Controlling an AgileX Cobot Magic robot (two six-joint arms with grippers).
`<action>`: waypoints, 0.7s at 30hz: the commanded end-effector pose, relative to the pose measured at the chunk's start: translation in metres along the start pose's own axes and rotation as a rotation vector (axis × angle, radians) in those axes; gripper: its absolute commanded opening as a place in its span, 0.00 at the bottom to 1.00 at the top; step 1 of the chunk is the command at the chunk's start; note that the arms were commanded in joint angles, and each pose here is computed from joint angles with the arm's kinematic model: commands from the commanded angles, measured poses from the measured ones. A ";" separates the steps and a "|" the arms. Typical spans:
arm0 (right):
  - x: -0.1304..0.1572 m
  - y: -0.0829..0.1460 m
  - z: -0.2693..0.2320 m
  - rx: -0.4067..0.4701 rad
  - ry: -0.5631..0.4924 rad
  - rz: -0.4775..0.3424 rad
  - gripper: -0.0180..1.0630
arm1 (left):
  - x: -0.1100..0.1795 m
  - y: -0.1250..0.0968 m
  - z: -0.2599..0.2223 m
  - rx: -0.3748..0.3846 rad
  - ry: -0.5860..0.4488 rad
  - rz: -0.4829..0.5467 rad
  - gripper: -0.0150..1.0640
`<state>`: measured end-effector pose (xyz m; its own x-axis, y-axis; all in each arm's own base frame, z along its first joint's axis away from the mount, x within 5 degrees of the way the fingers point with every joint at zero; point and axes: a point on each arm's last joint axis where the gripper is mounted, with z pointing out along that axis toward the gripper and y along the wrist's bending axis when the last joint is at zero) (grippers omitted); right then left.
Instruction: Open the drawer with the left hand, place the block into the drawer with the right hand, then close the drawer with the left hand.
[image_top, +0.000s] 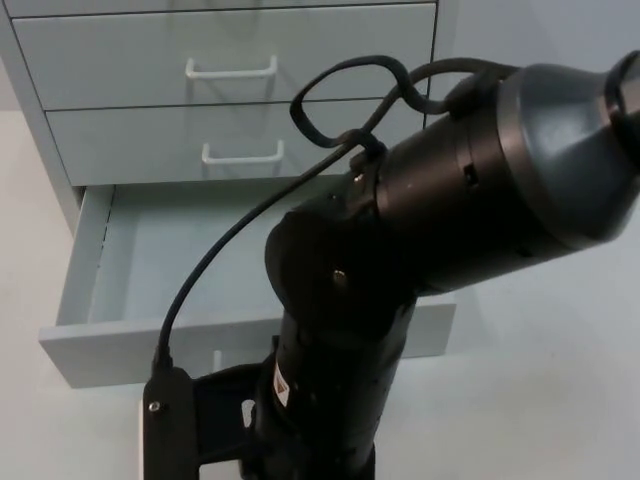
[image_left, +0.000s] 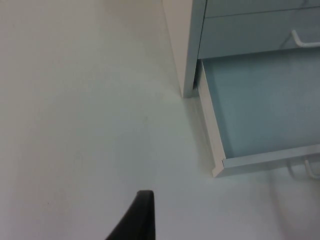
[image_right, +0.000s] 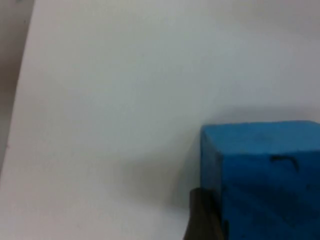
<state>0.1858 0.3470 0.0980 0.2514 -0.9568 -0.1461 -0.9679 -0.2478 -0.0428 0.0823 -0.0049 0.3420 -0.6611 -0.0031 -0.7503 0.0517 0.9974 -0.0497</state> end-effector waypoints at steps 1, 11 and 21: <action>-0.006 0.000 -0.003 0.012 -0.020 0.007 0.25 | 0.001 0.000 0.000 0.003 -0.008 -0.001 0.99; -0.005 0.005 -0.046 0.010 -0.024 0.091 0.02 | 0.001 0.000 0.000 0.004 -0.008 0.005 0.99; -0.002 0.014 -0.129 0.091 -0.146 0.301 0.02 | 0.001 0.000 0.000 0.004 -0.008 0.005 0.99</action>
<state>0.1741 0.3271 0.2100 -0.0177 -0.9597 -0.2804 -0.9975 0.0362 -0.0608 0.0823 -0.0049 0.3420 -0.6609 0.0010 -0.7505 0.0544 0.9974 -0.0466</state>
